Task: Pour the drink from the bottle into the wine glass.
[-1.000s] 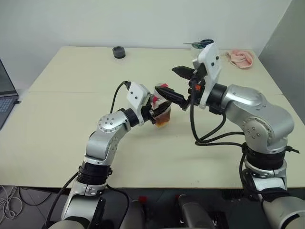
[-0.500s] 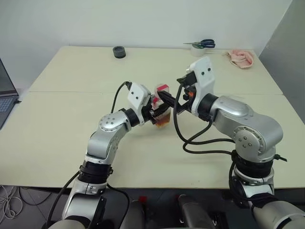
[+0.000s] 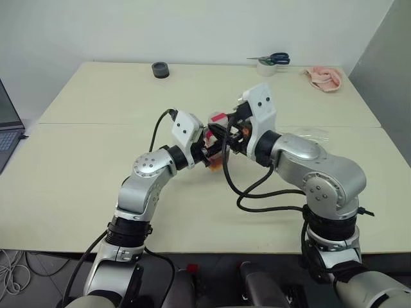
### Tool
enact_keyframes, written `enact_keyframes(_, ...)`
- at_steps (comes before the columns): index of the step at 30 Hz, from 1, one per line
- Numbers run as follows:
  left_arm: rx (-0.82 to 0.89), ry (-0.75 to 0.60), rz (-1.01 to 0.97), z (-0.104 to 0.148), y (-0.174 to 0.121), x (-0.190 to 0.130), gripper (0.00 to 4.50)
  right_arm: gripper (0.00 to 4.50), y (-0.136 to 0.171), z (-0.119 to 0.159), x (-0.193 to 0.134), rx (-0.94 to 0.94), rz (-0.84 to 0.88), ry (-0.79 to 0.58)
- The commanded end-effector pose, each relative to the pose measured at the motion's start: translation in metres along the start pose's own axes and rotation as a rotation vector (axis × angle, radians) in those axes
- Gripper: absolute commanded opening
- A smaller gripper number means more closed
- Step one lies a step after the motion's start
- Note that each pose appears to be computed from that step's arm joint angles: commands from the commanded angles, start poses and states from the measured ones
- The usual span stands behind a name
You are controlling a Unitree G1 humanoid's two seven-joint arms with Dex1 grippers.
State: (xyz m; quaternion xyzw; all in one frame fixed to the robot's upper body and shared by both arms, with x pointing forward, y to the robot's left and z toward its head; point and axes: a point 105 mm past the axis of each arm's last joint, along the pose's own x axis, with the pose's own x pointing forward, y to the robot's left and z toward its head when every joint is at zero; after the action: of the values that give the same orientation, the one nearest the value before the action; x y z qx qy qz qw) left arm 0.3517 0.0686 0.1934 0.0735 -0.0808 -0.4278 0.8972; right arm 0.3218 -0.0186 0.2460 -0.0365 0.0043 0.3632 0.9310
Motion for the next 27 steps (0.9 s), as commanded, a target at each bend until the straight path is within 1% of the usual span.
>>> enact_keyframes(1, 0.046, -0.064, -0.003, 0.019, -0.001, -0.001, 1.87, 1.87, -0.001, 0.016, -0.003, -0.025, -0.008, -0.070)
enact_keyframes(5, 0.047, -0.065, -0.001, 0.019, -0.001, 0.000, 1.87, 1.87, -0.004, 0.018, -0.001, -0.021, 0.012, -0.087)
enact_keyframes(6, 0.046, -0.066, -0.001, 0.019, -0.001, 0.001, 1.87, 1.87, -0.003, 0.019, 0.000, -0.019, 0.054, -0.103)
enact_keyframes(8, 0.045, -0.067, -0.001, 0.019, -0.001, 0.002, 1.87, 1.87, 0.003, 0.022, 0.001, -0.002, 0.169, -0.147)
enact_keyframes(11, 0.045, -0.067, -0.005, 0.020, -0.002, 0.002, 1.87, 1.87, 0.014, 0.022, -0.001, -0.054, 0.401, -0.169)
enact_keyframes(14, 0.046, -0.066, -0.008, 0.020, -0.001, 0.003, 1.87, 1.87, 0.015, 0.018, -0.003, -0.110, 0.635, -0.150)
enact_keyframes(17, 0.049, -0.066, -0.012, 0.021, -0.002, 0.003, 1.87, 1.87, 0.015, 0.010, -0.003, -0.143, 0.780, -0.112)
enact_keyframes(21, 0.057, -0.066, 0.005, 0.022, -0.001, -0.002, 1.87, 1.87, 0.010, 0.001, 0.007, -0.163, 0.881, -0.072)
enact_keyframes(25, 0.060, -0.065, 0.017, 0.023, -0.001, -0.004, 1.87, 1.87, 0.005, 0.000, 0.018, -0.172, 0.873, -0.050)
enact_keyframes(27, 0.060, -0.066, 0.020, 0.023, -0.001, -0.004, 1.87, 1.87, 0.007, 0.002, 0.018, -0.152, 0.889, -0.039)
